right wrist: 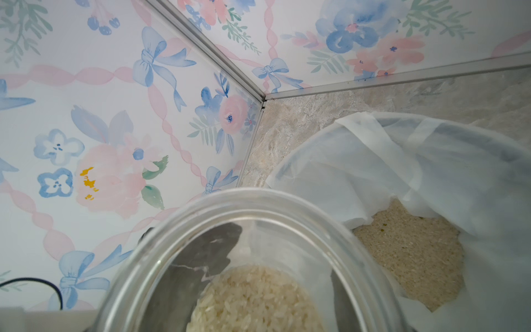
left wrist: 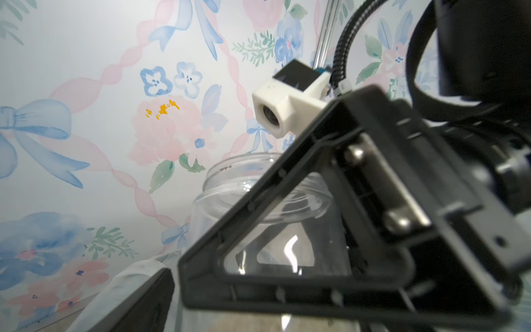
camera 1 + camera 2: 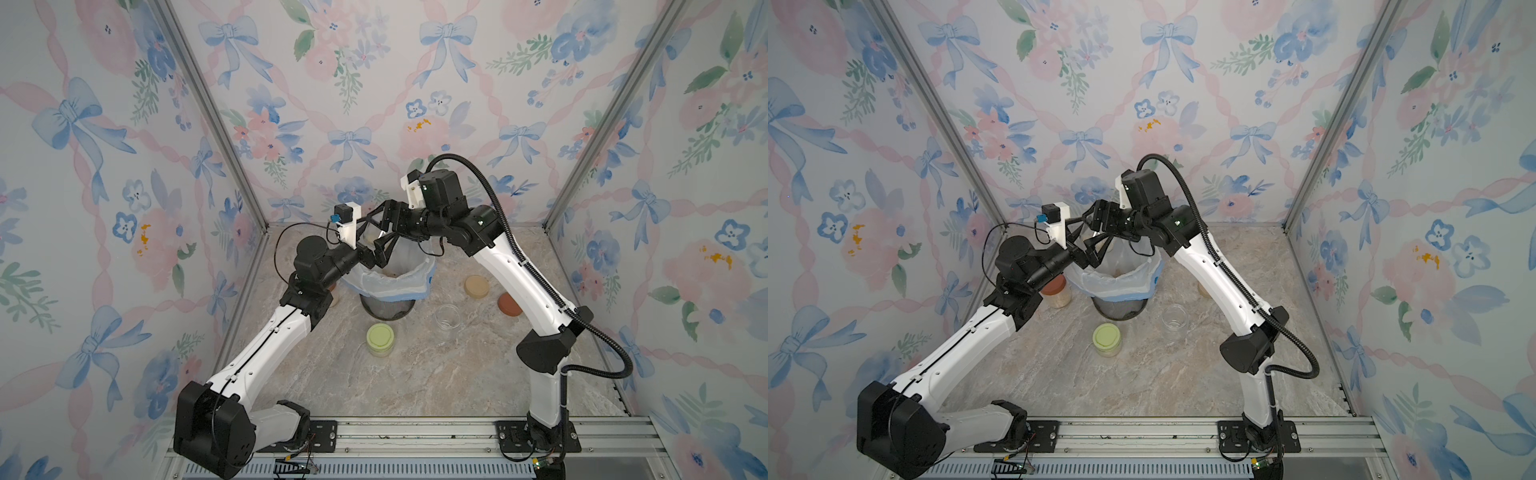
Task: Empty moldy rice from jars
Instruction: Pour the moldy rice from the jar into the trash bin.
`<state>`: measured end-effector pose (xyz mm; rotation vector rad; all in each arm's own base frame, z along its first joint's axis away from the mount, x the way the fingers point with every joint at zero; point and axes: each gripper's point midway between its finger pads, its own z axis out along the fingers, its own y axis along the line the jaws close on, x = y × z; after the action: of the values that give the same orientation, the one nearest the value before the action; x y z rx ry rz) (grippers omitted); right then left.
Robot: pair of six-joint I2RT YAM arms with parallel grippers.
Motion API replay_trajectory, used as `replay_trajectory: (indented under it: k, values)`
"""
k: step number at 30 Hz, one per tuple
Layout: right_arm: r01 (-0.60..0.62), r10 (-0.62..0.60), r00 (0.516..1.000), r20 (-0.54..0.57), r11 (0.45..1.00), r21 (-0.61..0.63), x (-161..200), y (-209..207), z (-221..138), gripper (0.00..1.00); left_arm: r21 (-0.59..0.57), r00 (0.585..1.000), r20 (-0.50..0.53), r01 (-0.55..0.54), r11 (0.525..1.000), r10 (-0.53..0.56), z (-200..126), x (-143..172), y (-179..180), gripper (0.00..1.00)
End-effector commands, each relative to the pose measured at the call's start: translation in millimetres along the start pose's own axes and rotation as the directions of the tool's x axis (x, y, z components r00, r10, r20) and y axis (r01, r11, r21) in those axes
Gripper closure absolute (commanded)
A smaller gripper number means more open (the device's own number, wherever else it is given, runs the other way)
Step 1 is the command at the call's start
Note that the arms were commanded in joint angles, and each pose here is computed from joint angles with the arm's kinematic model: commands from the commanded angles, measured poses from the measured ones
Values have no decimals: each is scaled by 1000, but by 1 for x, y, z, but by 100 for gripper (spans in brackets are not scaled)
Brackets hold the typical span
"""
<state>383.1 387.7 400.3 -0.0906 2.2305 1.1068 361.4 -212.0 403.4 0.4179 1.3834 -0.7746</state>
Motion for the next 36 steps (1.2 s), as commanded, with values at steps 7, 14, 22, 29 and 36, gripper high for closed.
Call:
replay_trajectory:
  k: [7,14,22,29,36]
  values:
    - [-160,170,985,3,935,-316,-27,71,-42,100,27,976,218,24,999,-29,-12,-17,-3,2]
    - [-261,251,965,-78,884,-387,-21,81,-38,100,41,934,351,49,998,-60,-22,-23,-9,2]
    - [-288,272,957,-99,872,-396,-15,80,-39,100,36,911,405,70,997,-78,-15,-25,-15,2]
    - [-290,270,957,-106,868,-404,-12,82,-42,100,-2,905,416,94,996,-84,-8,-22,-11,6]
    - [-291,269,957,-112,868,-401,-9,81,-43,100,-29,893,439,126,992,-101,-4,-24,-8,37]
